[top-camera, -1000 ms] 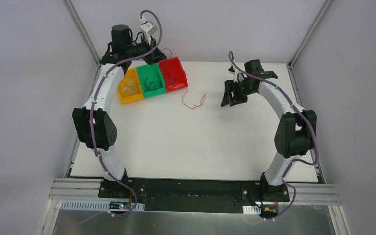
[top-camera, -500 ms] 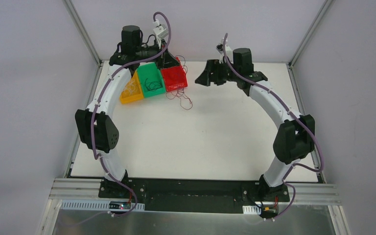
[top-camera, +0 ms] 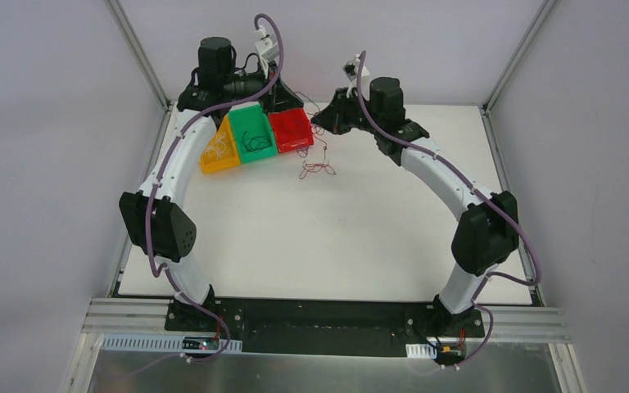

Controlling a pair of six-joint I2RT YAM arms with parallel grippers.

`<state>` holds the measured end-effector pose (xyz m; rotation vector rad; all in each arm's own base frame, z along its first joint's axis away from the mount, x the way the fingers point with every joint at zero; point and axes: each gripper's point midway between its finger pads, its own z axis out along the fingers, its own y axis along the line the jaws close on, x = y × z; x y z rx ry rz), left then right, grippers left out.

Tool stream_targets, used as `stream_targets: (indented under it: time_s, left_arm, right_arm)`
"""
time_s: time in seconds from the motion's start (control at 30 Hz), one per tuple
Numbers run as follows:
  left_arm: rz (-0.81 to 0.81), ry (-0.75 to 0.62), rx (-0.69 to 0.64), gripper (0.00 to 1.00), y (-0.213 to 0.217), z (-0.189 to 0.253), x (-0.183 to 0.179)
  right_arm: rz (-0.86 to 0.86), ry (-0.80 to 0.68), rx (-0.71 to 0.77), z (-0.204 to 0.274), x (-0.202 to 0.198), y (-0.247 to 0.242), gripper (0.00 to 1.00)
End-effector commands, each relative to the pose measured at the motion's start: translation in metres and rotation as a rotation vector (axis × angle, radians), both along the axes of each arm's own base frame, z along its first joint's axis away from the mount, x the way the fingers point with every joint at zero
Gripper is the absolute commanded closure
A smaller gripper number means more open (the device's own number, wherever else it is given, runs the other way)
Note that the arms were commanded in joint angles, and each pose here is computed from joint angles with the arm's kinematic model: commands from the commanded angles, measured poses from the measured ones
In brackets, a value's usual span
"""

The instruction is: Untangle the cables

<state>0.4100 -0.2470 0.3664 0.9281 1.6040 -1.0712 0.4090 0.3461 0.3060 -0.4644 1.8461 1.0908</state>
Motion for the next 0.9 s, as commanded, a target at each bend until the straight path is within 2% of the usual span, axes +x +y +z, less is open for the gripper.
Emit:
stream_targets:
  time_s: [0.0,0.13,0.23,0.3,0.57,0.67,0.87]
  left_arm:
    - [0.07,-0.141,-0.056,1.0,0.025,0.069,0.003]
    - [0.164,-0.21,-0.078,1.0,0.048,0.097,0.025]
    - [0.232,-0.224,-0.098,1.0,0.061,0.109,0.042]
    - [0.275,-0.234,-0.09,1.0,0.068,0.107,0.052]
    - [0.555,-0.275,0.086,1.0,0.114,0.016,0.125]
    - [0.567,-0.311,0.158,1.0,0.123,-0.024,0.149]
    - [0.551,-0.299,0.25,1.0,0.14,-0.091,0.187]
  right_arm:
    - [-0.031,-0.03,-0.139,-0.035,-0.001,-0.027,0.99]
    - [-0.007,0.042,-0.294,-0.094,-0.018,-0.054,0.98]
    - [-0.008,0.1,-0.353,-0.118,-0.024,-0.072,0.95]
    - [-0.006,0.127,-0.383,-0.128,-0.028,-0.081,0.98]
    - [-0.035,0.176,-0.421,-0.133,-0.03,-0.105,1.0]
    - [-0.043,0.18,-0.432,-0.131,-0.031,-0.11,1.0]
    - [-0.067,0.178,-0.443,-0.122,-0.032,-0.119,1.0]
